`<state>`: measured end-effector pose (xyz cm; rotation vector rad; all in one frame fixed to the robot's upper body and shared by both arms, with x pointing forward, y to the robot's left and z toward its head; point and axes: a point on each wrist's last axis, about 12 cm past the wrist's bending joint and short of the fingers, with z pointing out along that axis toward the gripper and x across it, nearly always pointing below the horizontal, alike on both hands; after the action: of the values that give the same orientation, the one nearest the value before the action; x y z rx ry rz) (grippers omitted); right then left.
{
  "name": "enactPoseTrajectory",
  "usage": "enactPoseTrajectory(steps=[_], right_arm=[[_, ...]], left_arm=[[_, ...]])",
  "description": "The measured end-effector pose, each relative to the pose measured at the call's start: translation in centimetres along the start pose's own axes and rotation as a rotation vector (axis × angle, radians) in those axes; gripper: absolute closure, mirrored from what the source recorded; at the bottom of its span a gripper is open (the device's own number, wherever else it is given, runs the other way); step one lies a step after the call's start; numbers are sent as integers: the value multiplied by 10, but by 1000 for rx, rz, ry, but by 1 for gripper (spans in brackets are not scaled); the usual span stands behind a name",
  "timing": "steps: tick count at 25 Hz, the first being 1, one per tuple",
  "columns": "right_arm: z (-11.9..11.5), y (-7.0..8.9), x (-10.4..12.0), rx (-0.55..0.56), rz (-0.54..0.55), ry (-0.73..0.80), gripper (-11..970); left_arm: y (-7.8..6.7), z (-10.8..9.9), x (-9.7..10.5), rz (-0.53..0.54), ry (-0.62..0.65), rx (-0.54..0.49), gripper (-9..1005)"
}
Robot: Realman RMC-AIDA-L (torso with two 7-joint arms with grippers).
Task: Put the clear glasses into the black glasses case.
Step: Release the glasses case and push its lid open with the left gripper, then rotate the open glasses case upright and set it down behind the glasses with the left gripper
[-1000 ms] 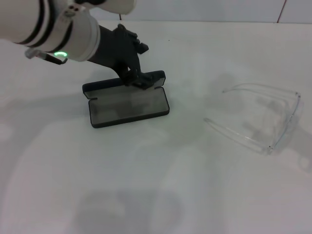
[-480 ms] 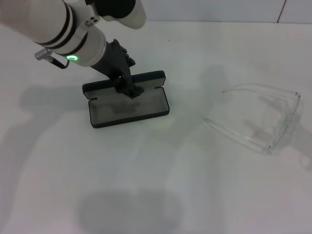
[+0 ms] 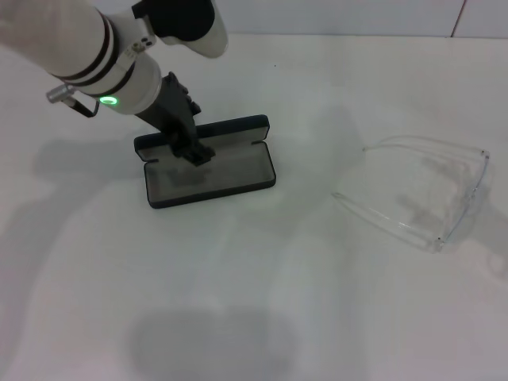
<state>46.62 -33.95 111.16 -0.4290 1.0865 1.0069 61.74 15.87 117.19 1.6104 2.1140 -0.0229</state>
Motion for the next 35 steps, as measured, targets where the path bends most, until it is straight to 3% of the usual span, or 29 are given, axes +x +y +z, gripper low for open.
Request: enactPoseTrajectory(steps=[13,18,20,30,35], right_arm=[[-3,3,1,-3,8,1,115],[-6,6,3,3,16,-5,118],[-7,6,4,3,15,-8,120],[-13,9,4,15,12,-14,127],[-15,10,3,20,10,-18,130]], left_arm=[[-5,5,-2,7,25,14,297],[-8,7,-4,21,35,18,465],[-8,7,-5,22,34,19,699],[-10,2,-13,31,12,13,775],[-21,-10,-25,64,-35,14,781]])
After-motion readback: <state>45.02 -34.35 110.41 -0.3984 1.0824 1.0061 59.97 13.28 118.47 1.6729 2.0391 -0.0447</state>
